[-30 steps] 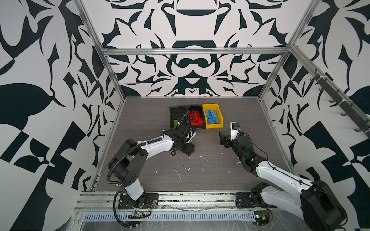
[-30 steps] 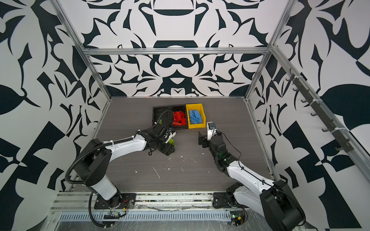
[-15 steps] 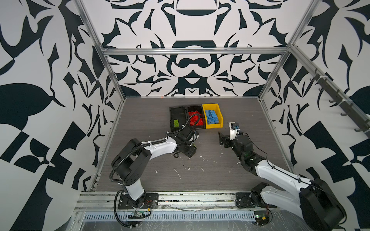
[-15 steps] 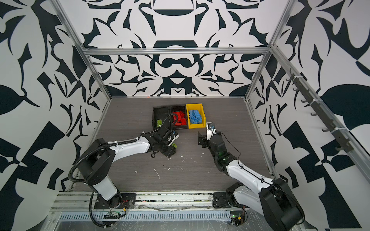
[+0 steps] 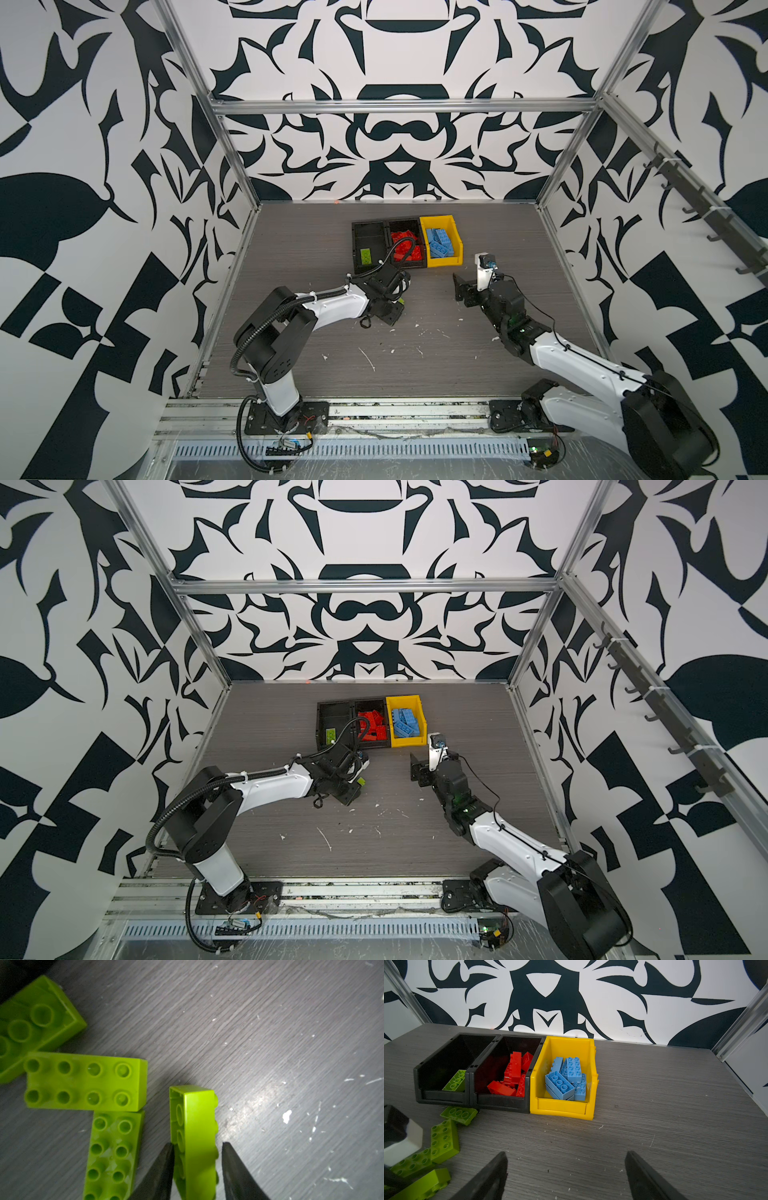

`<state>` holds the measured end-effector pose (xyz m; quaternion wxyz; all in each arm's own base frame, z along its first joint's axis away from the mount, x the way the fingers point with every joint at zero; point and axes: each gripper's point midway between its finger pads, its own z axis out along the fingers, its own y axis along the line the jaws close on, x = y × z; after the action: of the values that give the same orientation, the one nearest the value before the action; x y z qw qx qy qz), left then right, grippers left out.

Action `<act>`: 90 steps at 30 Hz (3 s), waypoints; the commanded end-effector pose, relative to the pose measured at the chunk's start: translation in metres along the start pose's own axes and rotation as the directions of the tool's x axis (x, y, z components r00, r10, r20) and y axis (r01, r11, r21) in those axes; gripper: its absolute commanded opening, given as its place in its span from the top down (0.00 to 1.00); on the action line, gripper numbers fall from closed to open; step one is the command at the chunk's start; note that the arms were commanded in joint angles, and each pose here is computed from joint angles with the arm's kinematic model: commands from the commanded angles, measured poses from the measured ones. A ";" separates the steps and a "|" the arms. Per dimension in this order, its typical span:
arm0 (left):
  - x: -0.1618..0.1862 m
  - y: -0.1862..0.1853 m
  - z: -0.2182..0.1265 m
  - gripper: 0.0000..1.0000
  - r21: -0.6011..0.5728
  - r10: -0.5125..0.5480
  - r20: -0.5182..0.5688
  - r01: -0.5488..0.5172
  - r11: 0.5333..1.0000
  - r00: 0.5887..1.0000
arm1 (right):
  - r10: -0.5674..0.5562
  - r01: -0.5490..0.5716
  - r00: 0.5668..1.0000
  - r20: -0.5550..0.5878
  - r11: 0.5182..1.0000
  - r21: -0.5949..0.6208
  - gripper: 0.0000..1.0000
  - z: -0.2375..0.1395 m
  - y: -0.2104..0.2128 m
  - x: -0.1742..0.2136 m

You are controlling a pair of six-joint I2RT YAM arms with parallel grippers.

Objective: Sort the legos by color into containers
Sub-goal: 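Lower the left gripper around a lime-green brick to grasp it, then lift the lime-green brick into the black bin and open the left gripper, then move the left gripper back down over the lime-green bricks on the table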

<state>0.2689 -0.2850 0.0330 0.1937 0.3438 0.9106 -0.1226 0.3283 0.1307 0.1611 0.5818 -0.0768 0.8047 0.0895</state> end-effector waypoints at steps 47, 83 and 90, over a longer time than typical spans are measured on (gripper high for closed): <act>-0.135 0.160 -0.067 0.79 -0.097 -0.122 0.297 0.157 0.983 0.947 | 0.023 -0.022 0.999 0.045 1.000 -0.012 0.09 0.001 0.003 -0.020; -0.062 0.072 -0.111 0.30 -0.016 -0.089 0.254 0.096 0.995 0.963 | 0.025 -0.024 0.999 0.026 0.999 -0.029 0.09 0.003 0.007 -0.020; -0.032 0.051 -0.101 0.29 0.015 -0.097 0.172 0.096 0.995 0.980 | 0.025 -0.024 0.999 0.021 0.999 -0.029 0.09 0.005 0.008 -0.019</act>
<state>0.3062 -0.2381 0.1403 0.2875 0.2995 0.8933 -0.1720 0.3281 0.1356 0.1530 0.5633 -0.0868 0.8162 0.0944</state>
